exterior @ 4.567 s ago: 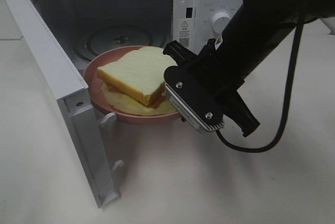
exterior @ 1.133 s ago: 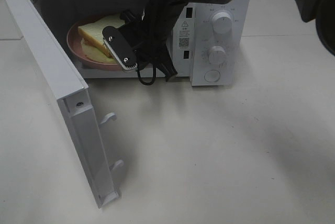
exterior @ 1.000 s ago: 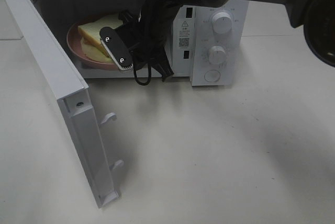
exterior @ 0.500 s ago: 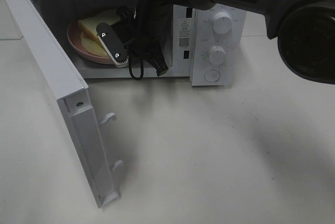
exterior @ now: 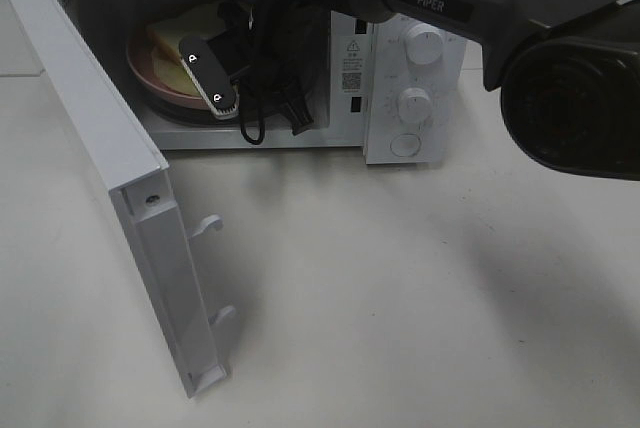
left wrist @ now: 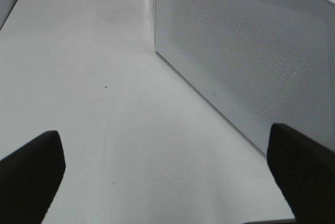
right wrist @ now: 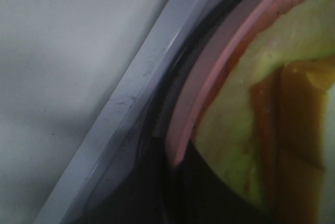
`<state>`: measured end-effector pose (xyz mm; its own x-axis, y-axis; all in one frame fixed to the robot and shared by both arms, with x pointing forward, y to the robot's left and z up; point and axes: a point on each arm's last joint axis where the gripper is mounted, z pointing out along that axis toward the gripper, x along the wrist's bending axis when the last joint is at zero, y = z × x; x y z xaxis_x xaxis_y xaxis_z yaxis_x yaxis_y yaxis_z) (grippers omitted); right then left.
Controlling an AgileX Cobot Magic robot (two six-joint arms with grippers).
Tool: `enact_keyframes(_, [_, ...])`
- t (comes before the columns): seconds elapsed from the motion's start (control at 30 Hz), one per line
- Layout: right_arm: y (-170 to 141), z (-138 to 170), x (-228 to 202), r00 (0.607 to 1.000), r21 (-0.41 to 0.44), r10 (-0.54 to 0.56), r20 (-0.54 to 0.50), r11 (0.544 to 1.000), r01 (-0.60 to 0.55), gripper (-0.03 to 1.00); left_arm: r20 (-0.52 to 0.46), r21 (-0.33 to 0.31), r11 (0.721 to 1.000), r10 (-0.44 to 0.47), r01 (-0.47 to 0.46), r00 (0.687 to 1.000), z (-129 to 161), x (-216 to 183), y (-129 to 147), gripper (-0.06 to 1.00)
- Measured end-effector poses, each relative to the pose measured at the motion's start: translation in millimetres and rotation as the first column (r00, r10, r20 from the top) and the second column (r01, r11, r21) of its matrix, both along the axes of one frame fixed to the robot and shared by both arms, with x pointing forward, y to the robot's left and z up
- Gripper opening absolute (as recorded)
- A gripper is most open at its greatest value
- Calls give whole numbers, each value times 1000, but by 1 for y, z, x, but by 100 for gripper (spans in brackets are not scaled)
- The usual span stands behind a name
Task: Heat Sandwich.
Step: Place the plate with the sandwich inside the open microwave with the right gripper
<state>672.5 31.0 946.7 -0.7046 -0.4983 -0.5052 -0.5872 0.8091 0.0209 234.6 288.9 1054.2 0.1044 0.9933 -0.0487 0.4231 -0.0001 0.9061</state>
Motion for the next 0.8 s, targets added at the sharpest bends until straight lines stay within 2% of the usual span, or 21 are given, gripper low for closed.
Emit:
enact_keyframes(0.4, [3, 0, 4, 999, 20, 1, 32, 1000, -1, 8, 0, 0, 1000, 0, 0, 1000, 0, 0, 0, 99])
enact_keyframes(0.8, [4, -17, 6, 1000, 10, -11, 6, 1000, 11, 8, 0, 0, 1000, 0, 0, 1000, 0, 0, 0, 99])
